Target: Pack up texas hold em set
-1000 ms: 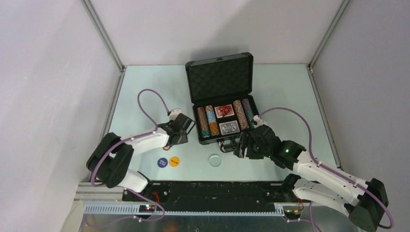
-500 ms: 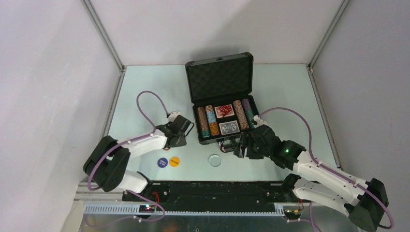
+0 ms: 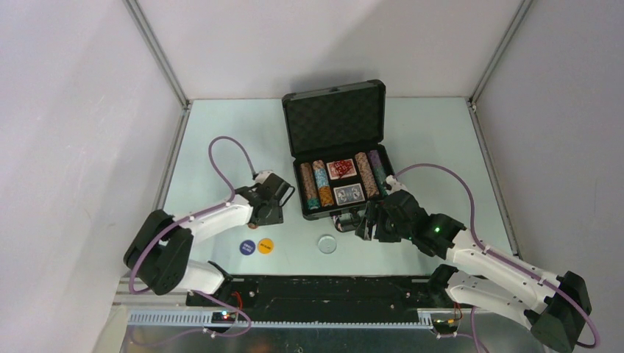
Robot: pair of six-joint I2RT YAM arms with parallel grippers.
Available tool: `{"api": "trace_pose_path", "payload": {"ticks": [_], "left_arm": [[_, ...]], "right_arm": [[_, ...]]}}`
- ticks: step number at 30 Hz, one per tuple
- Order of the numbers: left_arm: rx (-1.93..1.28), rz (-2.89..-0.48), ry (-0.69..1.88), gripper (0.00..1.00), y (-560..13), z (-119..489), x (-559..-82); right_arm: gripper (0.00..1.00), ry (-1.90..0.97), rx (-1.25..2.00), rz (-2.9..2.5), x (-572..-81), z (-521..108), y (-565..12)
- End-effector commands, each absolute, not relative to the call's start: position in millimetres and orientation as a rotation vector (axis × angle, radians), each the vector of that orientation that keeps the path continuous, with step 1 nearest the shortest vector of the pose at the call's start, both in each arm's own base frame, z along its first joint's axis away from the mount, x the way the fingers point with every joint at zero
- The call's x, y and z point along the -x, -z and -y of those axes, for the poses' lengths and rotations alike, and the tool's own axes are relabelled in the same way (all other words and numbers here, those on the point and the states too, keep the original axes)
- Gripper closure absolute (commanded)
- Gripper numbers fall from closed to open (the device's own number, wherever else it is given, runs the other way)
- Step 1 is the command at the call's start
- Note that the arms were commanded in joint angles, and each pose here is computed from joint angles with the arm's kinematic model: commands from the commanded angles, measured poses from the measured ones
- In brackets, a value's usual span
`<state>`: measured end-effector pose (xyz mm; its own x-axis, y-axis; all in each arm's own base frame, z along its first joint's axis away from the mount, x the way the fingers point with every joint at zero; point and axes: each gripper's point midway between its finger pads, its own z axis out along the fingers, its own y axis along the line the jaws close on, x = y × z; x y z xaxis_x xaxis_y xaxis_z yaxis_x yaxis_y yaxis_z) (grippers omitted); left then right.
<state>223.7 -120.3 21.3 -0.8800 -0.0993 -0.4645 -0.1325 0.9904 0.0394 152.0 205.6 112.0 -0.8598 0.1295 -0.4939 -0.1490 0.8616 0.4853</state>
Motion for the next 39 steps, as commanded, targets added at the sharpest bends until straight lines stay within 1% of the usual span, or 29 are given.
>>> {"api": "trace_pose_path", "payload": {"ticks": [1, 3, 9, 22, 39], "left_arm": [[0.151, -2.616, -0.104, 0.40, -33.9, 124.0, -235.1], [0.152, -2.602, -0.115, 0.38, -35.8, 123.0, -238.2], [0.129, -2.598, -0.126, 0.36, -35.5, 125.0, -246.7], [0.121, -2.621, -0.105, 0.35, -17.9, 128.5, -256.2], [0.125, -2.683, -0.051, 0.40, 4.4, 130.1, -248.7]], "right_arm": [[0.30, -0.732, 0.007, -2.472, -154.8, -207.9, -120.6], [0.30, -0.731, 0.008, -2.472, -154.8, -207.6, -120.4], [0.30, -0.731, 0.009, -2.474, -155.0, -208.1, -119.9], [0.30, -0.708, 0.003, -2.481, -154.3, -203.9, -117.9], [0.31, -0.709, -0.007, -2.483, -154.2, -204.0, -117.6]]}}
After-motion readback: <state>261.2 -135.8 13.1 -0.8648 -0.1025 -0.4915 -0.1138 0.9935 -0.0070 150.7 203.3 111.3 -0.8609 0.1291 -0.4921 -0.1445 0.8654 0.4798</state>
